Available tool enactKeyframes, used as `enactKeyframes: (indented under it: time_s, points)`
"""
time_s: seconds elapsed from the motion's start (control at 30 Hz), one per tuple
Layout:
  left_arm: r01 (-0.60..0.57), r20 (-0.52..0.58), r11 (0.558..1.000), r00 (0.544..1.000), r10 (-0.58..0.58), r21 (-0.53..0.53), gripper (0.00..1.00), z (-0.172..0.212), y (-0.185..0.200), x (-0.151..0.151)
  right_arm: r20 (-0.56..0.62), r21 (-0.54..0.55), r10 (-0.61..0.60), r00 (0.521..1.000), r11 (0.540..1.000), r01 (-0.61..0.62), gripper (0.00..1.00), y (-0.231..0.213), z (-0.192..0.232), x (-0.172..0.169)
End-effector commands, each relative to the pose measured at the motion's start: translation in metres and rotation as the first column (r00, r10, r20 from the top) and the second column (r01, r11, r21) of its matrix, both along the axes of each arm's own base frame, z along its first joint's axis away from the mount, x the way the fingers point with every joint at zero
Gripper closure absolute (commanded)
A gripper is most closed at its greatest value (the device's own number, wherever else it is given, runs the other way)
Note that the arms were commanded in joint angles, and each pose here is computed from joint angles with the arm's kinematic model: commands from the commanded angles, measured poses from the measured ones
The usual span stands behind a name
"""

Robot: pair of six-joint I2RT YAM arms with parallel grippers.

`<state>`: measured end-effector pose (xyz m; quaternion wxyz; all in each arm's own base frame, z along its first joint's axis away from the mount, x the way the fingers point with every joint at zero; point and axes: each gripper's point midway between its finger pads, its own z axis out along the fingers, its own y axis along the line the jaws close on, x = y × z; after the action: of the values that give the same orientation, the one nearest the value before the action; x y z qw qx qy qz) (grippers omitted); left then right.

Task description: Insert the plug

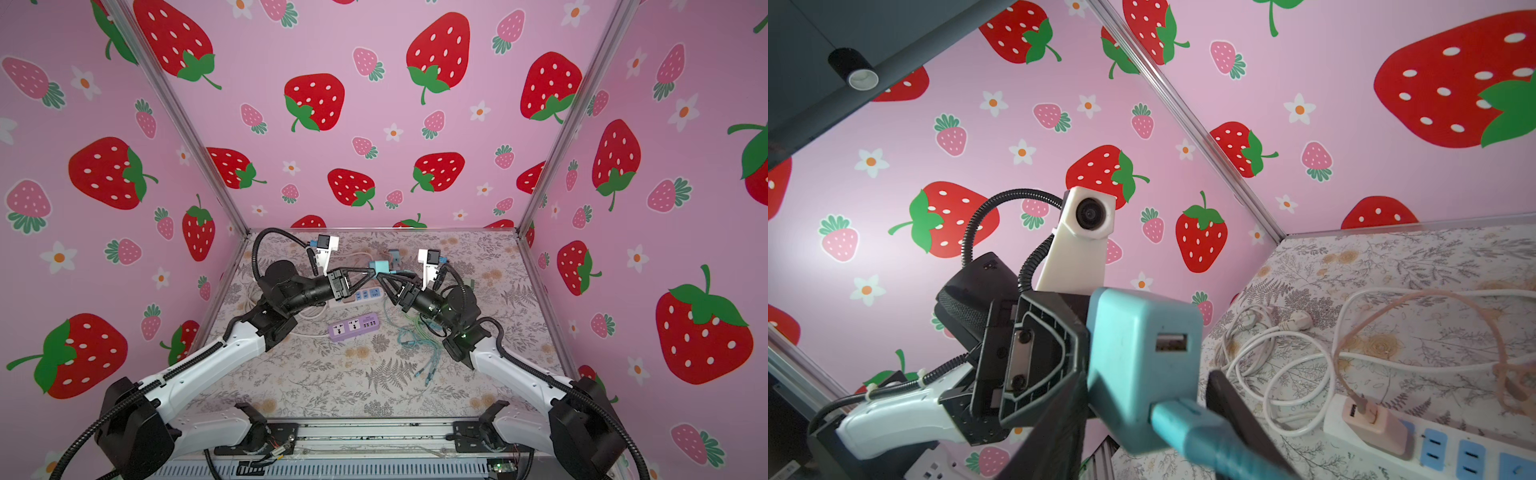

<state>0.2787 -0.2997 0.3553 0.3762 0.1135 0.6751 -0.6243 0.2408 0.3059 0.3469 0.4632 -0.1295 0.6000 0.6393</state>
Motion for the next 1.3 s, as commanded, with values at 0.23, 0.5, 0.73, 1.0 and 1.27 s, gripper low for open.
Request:
enactKeyframes:
  time_s: [0.23,0.5,0.73,1.0,1.27]
  points:
    - [0.048,0.028,0.997,0.999,-0.046,-0.061,1.0,0.011,-0.002,-0.012,0.113,0.114,0.038,0.993,0.992,-0.051,0.53,-0.007,0.043,-0.013]
    - [0.056,0.013,0.996,0.998,-0.055,-0.075,1.0,0.009,-0.002,-0.012,0.131,0.15,0.046,0.99,0.986,-0.066,0.5,-0.011,0.051,-0.015]
    - [0.063,0.001,0.995,0.998,-0.063,-0.074,1.0,0.007,-0.004,-0.012,0.13,0.162,0.048,0.99,0.984,-0.069,0.58,-0.013,0.052,-0.013]
    - [0.058,-0.042,0.998,0.997,-0.06,-0.036,0.99,-0.004,-0.006,-0.008,0.127,0.116,0.055,0.99,0.991,-0.07,0.75,-0.008,0.046,-0.01]
    - [-0.027,-0.074,1.0,0.997,0.027,-0.007,0.36,-0.013,0.022,-0.002,0.132,-0.007,0.013,0.991,1.0,-0.013,0.81,-0.005,0.047,0.007]
